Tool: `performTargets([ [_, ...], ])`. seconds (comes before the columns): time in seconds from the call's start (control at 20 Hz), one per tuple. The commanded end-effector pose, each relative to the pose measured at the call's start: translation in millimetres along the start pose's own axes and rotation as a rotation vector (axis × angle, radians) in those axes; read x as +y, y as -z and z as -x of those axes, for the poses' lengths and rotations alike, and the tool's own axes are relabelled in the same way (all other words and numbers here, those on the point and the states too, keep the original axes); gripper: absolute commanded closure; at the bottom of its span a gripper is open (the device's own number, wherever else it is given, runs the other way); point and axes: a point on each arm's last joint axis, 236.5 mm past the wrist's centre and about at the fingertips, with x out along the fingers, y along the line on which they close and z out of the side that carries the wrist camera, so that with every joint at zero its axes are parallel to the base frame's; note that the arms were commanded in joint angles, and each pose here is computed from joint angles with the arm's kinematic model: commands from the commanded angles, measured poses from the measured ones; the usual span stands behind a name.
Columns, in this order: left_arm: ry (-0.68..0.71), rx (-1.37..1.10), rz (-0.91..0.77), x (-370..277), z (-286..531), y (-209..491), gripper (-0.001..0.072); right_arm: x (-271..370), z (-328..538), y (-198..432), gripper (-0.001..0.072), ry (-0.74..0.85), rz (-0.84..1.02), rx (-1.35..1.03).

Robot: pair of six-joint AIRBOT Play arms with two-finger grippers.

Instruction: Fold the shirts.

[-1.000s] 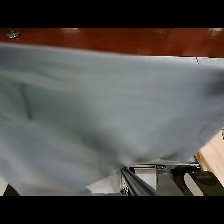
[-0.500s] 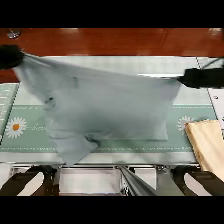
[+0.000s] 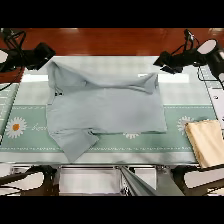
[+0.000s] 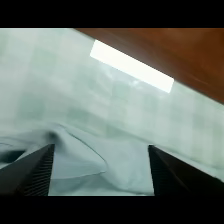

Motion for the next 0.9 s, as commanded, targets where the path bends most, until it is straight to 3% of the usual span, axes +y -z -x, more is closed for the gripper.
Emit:
performTargets([
  [0.0,0.026,0.176,-0.082,4,5,29,0.0002,3,17,7,0.0083,-0.085,0.038,0.131],
  [0.25,-0.162,0.726,-0.035,100,94,134,0.0004,-78,107,60,0.0084,0.149,0.122,0.345],
  [0.4,-0.21,0.679,0.105,131,119,180,0.0004,-81,125,74,0.0093,0.042,0.016,0.188],
  [0.55,-0.274,0.652,0.315,167,146,235,0.0005,-87,119,151,0.0093,0.016,-0.056,0.223],
  [0.7,-0.194,0.503,0.559,170,146,239,0.0005,-91,113,207,0.0093,0.035,-0.106,0.201],
  [0.85,-0.18,0.536,0.601,167,143,259,0.0005,-90,110,239,0.0093,0.028,-0.116,0.222],
])
